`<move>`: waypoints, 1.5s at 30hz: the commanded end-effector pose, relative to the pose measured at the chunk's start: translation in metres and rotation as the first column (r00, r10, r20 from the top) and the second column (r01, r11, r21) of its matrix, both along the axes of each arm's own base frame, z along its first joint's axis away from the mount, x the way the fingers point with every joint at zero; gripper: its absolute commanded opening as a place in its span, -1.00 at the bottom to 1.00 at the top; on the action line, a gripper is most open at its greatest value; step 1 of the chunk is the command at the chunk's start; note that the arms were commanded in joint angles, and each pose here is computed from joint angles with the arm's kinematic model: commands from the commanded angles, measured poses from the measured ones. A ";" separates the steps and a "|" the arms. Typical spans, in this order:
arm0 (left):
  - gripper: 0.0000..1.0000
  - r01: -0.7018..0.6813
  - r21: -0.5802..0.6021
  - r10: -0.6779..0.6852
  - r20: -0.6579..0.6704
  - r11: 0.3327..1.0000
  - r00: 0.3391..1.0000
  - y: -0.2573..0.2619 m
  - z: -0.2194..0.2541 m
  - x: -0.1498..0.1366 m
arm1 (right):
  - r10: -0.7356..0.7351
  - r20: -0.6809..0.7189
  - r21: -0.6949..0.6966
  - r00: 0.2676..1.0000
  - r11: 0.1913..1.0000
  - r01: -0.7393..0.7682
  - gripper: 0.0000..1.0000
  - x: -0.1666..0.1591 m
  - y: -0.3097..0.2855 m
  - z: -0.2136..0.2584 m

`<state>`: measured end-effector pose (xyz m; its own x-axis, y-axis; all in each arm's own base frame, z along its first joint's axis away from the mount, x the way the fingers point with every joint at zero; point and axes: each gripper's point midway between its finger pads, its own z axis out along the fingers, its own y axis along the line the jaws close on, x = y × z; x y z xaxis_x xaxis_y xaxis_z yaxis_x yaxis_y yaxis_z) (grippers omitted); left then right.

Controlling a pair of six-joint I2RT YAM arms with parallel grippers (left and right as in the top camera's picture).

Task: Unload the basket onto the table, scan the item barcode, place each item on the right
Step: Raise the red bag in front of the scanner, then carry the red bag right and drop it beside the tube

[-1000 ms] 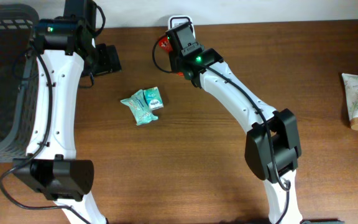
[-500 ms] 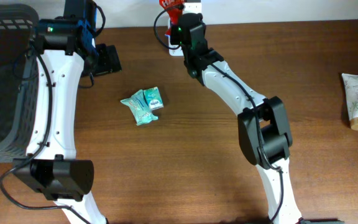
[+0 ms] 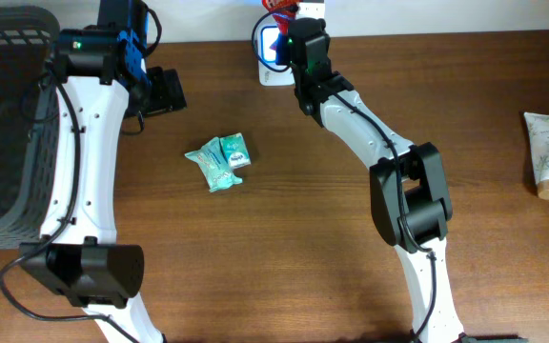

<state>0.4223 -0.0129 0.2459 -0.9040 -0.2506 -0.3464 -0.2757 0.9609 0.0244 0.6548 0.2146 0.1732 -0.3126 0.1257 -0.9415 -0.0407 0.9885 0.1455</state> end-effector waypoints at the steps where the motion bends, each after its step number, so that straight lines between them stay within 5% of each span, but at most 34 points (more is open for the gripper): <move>1: 0.98 -0.013 0.005 0.013 -0.003 1.000 1.000 0.004 -0.001 0.000 | 0.007 0.054 0.020 0.999 1.000 -0.008 -0.92 0.003 0.005 0.019; 9: 0.99 -0.013 0.005 0.013 -0.003 1.000 1.000 0.004 -0.001 0.000 | -0.013 0.091 0.035 0.996 0.999 0.010 -0.92 -0.002 -0.009 0.059; 15: 0.98 -0.013 0.005 0.013 -0.003 1.000 1.000 0.004 -0.001 0.000 | -0.206 -0.131 -0.007 0.970 0.978 0.207 -0.92 -0.024 -0.138 0.067; 22: 0.98 0.001 0.005 -0.001 -0.003 1.000 1.000 -0.003 -0.001 0.000 | -0.406 -0.561 -0.200 0.721 0.912 0.358 -0.92 -0.103 -0.273 -0.022; 30: 0.98 0.004 0.005 -0.004 -0.003 1.000 1.000 -0.004 -0.001 0.000 | -0.493 -0.754 -0.293 0.434 0.844 0.450 -0.92 -0.186 -0.364 -0.062; 37: 0.98 0.004 0.005 -0.004 -0.003 1.000 1.000 -0.004 -0.001 0.000 | -0.540 -0.774 -0.305 0.331 0.776 0.553 -0.92 -0.224 -0.426 -0.113; 43: 0.98 0.006 0.005 -0.006 -0.003 1.000 1.000 -0.005 -0.001 0.000 | -0.531 -0.786 -0.361 0.318 0.810 0.462 -0.90 -0.258 -0.469 -0.150; 45: 0.98 0.005 0.005 -0.005 -0.003 1.000 1.000 -0.005 -0.001 0.000 | -0.544 -0.784 -0.361 0.300 0.792 0.493 -0.39 -0.267 -0.484 -0.149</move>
